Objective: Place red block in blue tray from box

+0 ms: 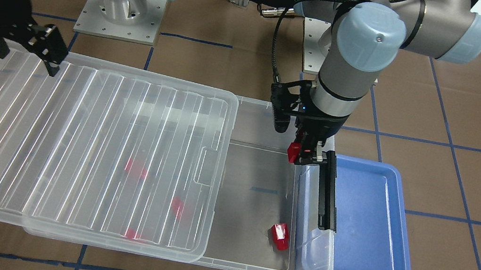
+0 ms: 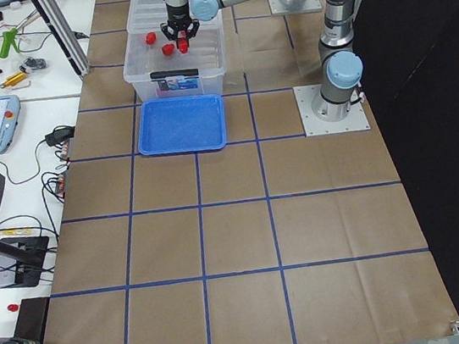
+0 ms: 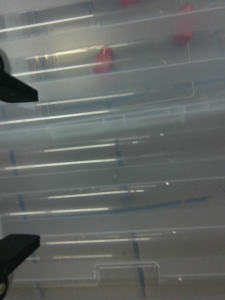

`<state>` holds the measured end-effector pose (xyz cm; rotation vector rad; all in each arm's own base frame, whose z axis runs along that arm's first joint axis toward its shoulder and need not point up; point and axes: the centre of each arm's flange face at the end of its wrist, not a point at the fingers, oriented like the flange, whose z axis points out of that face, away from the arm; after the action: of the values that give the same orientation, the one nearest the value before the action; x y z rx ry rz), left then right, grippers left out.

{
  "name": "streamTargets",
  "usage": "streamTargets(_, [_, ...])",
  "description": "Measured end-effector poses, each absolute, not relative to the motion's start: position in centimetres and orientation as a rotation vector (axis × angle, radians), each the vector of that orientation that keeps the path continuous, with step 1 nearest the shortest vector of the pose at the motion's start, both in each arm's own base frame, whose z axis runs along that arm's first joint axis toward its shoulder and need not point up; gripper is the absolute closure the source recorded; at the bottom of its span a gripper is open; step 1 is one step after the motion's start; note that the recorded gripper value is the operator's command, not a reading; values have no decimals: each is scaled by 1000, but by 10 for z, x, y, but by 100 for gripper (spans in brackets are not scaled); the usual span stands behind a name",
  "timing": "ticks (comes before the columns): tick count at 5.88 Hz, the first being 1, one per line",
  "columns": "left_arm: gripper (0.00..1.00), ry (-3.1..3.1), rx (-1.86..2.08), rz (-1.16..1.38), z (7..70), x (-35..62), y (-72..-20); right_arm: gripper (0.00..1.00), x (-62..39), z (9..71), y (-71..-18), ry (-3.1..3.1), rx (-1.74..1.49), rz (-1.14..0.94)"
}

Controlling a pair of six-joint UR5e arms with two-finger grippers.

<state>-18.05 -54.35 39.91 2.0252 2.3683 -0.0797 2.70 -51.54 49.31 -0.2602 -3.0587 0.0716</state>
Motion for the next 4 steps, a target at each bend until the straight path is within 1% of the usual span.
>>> streamTargets(2, [96,2382,2026,-39,404,-91,-559,0,-81,480,-514,-3049,-279,18])
streamTargets(4, [96,2344,2118,9,380,-12,-570,0,-185,436,-506,-3037,-338,-135])
